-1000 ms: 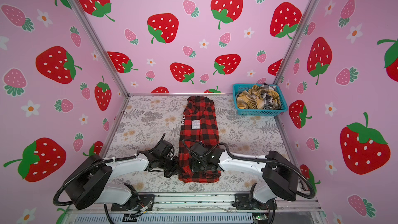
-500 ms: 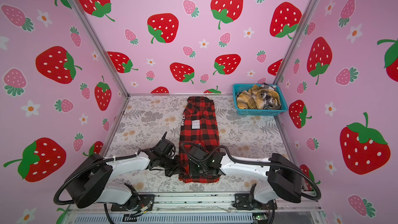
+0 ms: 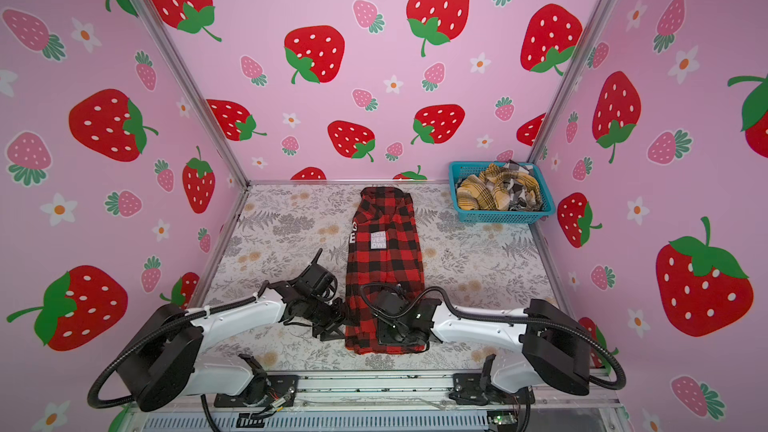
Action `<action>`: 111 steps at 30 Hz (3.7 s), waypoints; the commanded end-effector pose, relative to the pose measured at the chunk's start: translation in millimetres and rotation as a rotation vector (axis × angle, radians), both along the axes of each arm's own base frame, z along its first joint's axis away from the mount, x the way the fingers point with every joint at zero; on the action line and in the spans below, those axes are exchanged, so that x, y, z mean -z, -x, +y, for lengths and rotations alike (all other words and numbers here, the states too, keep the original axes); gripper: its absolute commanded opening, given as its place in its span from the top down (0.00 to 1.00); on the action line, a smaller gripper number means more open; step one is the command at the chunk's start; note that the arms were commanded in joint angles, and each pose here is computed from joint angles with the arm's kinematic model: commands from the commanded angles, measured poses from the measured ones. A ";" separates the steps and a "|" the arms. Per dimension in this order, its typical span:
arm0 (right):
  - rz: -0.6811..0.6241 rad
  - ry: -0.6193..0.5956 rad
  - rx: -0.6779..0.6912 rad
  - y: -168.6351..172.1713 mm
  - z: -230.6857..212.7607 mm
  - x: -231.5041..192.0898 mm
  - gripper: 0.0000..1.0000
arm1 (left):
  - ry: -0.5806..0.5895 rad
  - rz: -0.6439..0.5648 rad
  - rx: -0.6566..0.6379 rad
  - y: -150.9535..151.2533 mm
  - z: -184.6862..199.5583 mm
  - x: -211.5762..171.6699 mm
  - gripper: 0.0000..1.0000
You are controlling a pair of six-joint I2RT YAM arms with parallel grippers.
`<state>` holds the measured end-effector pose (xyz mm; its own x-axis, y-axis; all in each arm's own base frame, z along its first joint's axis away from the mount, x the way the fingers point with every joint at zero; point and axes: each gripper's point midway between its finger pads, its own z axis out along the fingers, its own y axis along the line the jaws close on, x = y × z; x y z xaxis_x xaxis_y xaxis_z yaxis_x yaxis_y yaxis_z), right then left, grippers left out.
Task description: Fold and stack the long sleeve shirts
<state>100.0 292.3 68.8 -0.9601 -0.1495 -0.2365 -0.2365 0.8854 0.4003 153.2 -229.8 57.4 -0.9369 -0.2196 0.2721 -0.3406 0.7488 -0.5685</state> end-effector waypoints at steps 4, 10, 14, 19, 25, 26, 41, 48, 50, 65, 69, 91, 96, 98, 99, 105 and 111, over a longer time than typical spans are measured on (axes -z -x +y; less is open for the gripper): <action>-0.101 0.032 0.090 -43.9 -58.0 -28.8 0.35 | -0.007 -0.006 -0.005 -4.0 22.1 -6.4 0.21; -0.013 -0.061 0.140 -47.1 -87.8 -1.8 0.29 | -0.032 0.050 0.026 0.4 22.8 13.4 0.19; 0.053 -0.061 0.149 -31.7 -96.9 25.1 0.33 | -0.038 0.078 0.033 2.3 22.2 23.2 0.21; 0.101 -0.138 0.173 -20.0 -94.4 39.4 0.39 | -0.041 0.108 0.041 4.2 17.9 34.4 0.22; 0.120 -0.165 0.186 -18.4 -91.4 38.0 0.44 | -0.050 0.136 0.064 10.7 8.0 45.1 0.26; 0.122 -0.167 0.185 -18.1 -90.8 38.2 0.45 | -0.054 0.139 0.065 11.1 7.7 46.3 0.29; 0.153 -0.197 0.185 -18.6 -81.3 41.8 0.65 | -0.092 0.150 0.083 5.8 2.8 53.8 0.55; 0.160 -0.196 0.167 -22.2 -73.6 43.1 0.74 | -0.081 0.136 0.097 1.1 -2.8 54.9 0.65; 0.158 -0.199 0.168 -23.2 -72.6 42.7 0.80 | -0.074 0.129 0.099 -1.0 -4.8 55.2 0.75; 0.116 -0.225 0.188 -12.6 -68.8 15.1 1.00 | -0.043 0.074 0.080 7.9 1.5 19.7 1.00; 0.137 -0.241 0.182 10.2 -62.5 10.6 1.00 | -0.035 0.093 0.081 26.3 7.1 17.8 1.00; -0.101 -0.294 0.187 -174.7 -44.1 -79.7 1.00 | 0.157 -0.160 -0.167 -187.6 -16.1 -74.8 1.00; -0.118 -0.284 0.188 -286.1 -46.3 -77.0 0.53 | 0.121 -0.196 -0.221 -284.7 -3.3 -57.3 0.68; -0.135 -0.263 0.182 -320.1 -51.0 -77.0 0.40 | 0.129 -0.237 -0.219 -321.7 -1.7 -68.3 0.50; -0.133 -0.283 0.154 -329.8 -48.2 -82.5 0.31 | 0.150 -0.244 -0.213 -334.0 -3.5 -75.5 0.48; -0.182 -0.218 0.091 -326.6 -59.1 -102.8 0.31 | 0.161 -0.321 -0.253 -347.2 19.2 -122.7 0.42; -0.140 -0.247 0.034 -263.3 -42.8 -73.2 0.72 | 0.108 -0.275 -0.133 -264.7 -0.2 -105.5 0.69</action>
<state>391.0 233.5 162.0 -0.9061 0.0299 -0.4220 -0.2341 0.7953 0.5591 458.8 -206.9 183.3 -0.9011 -0.4335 0.0110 -0.2859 0.5751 -0.7665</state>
